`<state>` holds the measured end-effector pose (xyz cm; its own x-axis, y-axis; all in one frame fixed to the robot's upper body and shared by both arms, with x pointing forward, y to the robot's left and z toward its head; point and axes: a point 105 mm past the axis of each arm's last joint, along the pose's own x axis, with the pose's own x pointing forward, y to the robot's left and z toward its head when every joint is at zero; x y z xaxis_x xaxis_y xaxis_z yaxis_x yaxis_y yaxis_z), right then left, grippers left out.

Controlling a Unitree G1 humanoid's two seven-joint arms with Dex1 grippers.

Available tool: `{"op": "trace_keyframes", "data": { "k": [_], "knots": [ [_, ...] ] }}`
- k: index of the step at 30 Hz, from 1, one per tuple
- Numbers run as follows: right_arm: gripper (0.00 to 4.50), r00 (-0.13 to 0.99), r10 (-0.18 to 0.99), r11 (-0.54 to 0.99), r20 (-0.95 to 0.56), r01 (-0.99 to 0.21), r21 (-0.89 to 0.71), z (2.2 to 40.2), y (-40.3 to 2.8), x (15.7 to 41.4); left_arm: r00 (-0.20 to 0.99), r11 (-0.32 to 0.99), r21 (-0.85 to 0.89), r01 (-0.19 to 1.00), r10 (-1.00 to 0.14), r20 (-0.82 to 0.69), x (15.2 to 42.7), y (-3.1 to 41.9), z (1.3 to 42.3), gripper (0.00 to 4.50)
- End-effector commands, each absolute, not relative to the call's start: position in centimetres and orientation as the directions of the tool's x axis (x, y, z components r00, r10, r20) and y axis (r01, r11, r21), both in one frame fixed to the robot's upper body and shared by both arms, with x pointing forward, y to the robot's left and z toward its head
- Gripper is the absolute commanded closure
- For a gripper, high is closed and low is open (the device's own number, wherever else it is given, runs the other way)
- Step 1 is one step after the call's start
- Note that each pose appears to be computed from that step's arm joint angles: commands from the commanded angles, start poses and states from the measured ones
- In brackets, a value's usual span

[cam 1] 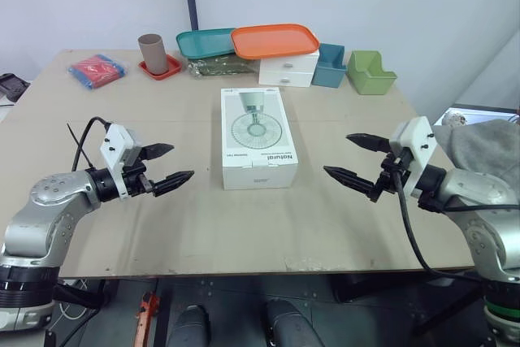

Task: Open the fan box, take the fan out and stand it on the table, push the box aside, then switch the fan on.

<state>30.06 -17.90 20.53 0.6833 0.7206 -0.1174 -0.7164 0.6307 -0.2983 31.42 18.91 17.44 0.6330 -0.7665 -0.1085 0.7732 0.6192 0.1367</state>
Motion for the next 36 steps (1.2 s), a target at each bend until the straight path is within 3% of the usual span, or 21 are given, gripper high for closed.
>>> {"op": "trace_keyframes", "data": {
  "k": [1, 16, 19, 20, 22, 24, 25, 26, 33, 36],
  "knots": [
    [0.08, 0.659, 0.744, 0.594, -0.106, -0.727, -0.345, 21.3, -17.2, 29.7, 0.625, 0.605, 0.173, 0.777, -0.774, -0.100, 31.3, 18.8, 18.3, 0.00],
    [0.08, 0.636, 0.764, 0.569, -0.103, -0.741, -0.357, 21.4, -16.5, 30.6, 0.626, 0.606, 0.176, 0.776, -0.775, -0.090, 30.9, 18.6, 18.5, 0.00],
    [0.08, 0.627, 0.773, 0.561, -0.098, -0.746, -0.359, 21.4, -16.1, 30.6, 0.631, 0.618, 0.168, 0.768, -0.775, -0.030, 31.2, 18.6, 19.7, 0.00],
    [0.00, 0.625, 0.775, 0.557, -0.096, -0.747, -0.362, 21.4, -15.9, 30.6, 0.619, 0.615, 0.153, 0.773, -0.785, 0.028, 31.3, 18.4, 20.7, 0.39],
    [0.00, 0.623, 0.777, 0.550, -0.093, -0.743, -0.382, 21.7, -15.5, 30.7, 0.589, 0.594, 0.136, 0.793, -0.804, 0.084, 31.5, 17.5, 21.7, 0.72],
    [0.00, 0.624, 0.776, 0.541, -0.094, -0.734, -0.410, 21.8, -15.1, 30.8, 0.585, 0.590, 0.151, 0.793, -0.807, 0.081, 32.1, 16.9, 21.7, 1.55],
    [0.00, 0.626, 0.773, 0.531, -0.103, -0.728, -0.434, 21.8, -14.9, 30.9, 0.594, 0.597, 0.164, 0.785, -0.801, 0.074, 32.6, 16.7, 21.5, 1.55],
    [0.00, 0.623, 0.773, 0.512, -0.118, -0.723, -0.463, 21.7, -14.5, 30.9, 0.610, 0.612, 0.171, 0.772, -0.789, 0.075, 33.3, 16.5, 21.4, 1.86],
    [0.00, 0.589, 0.797, 0.430, -0.133, -0.708, -0.559, 21.7, -11.1, 31.0, 0.537, 0.540, 0.155, 0.827, -0.841, 0.062, 35.5, 13.1, 19.9, 4.31],
    [0.00, 0.585, 0.801, 0.426, -0.124, -0.704, -0.569, 21.7, -10.5, 31.2, 0.528, 0.527, 0.166, 0.833, -0.848, 0.041, 36.4, 12.1, 19.3, 4.42]
  ]
}}
